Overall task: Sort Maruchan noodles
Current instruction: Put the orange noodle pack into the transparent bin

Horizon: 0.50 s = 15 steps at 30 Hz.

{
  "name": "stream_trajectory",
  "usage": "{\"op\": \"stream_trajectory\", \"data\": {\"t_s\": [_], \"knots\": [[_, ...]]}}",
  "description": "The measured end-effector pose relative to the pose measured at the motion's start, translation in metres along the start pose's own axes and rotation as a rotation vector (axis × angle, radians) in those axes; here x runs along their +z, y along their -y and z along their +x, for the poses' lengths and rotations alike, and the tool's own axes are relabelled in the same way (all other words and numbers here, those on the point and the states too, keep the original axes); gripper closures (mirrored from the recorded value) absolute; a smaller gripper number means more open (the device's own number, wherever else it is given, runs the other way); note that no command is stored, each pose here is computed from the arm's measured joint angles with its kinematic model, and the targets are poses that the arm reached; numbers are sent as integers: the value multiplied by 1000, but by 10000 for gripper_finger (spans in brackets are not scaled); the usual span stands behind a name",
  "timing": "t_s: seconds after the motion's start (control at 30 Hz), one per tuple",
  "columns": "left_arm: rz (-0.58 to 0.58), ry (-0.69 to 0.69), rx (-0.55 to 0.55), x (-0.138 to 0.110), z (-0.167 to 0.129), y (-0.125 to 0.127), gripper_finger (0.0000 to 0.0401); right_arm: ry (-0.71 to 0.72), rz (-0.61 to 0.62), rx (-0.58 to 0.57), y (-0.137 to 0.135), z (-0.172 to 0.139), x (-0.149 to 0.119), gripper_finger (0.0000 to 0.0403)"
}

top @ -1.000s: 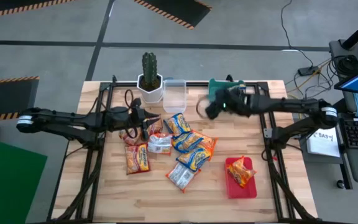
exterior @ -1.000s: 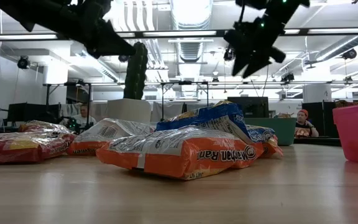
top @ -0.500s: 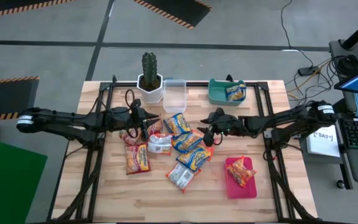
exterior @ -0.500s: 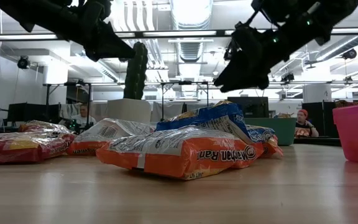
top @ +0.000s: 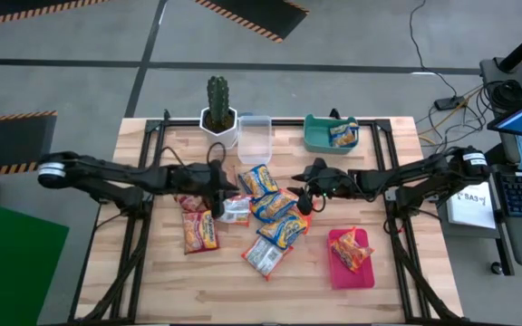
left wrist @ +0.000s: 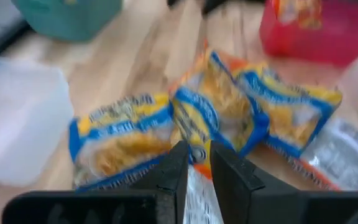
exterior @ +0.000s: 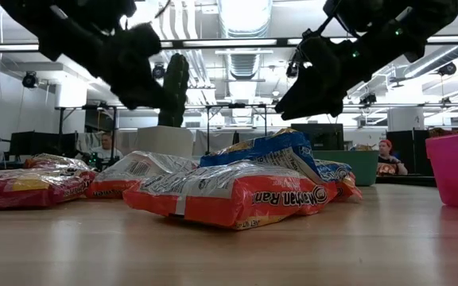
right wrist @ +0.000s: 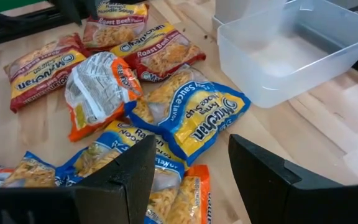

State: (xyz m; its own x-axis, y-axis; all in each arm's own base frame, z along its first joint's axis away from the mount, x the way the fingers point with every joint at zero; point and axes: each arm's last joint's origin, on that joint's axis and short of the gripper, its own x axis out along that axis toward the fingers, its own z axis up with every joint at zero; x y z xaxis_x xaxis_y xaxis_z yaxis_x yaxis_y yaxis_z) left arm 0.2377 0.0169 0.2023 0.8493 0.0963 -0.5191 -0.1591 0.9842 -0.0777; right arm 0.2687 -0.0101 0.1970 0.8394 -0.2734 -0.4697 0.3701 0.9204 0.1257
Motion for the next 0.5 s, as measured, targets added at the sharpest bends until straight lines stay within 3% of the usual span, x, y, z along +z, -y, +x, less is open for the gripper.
{"op": "stream_trajectory", "data": {"t_s": [0.37,0.5], "knots": [[24,-195,15,-28,30,-2,226,0,-12,-1,0,0,0,212],[18,-244,-58,-36,39,0,208,1,-11,-2,1,0,0,212]]}}
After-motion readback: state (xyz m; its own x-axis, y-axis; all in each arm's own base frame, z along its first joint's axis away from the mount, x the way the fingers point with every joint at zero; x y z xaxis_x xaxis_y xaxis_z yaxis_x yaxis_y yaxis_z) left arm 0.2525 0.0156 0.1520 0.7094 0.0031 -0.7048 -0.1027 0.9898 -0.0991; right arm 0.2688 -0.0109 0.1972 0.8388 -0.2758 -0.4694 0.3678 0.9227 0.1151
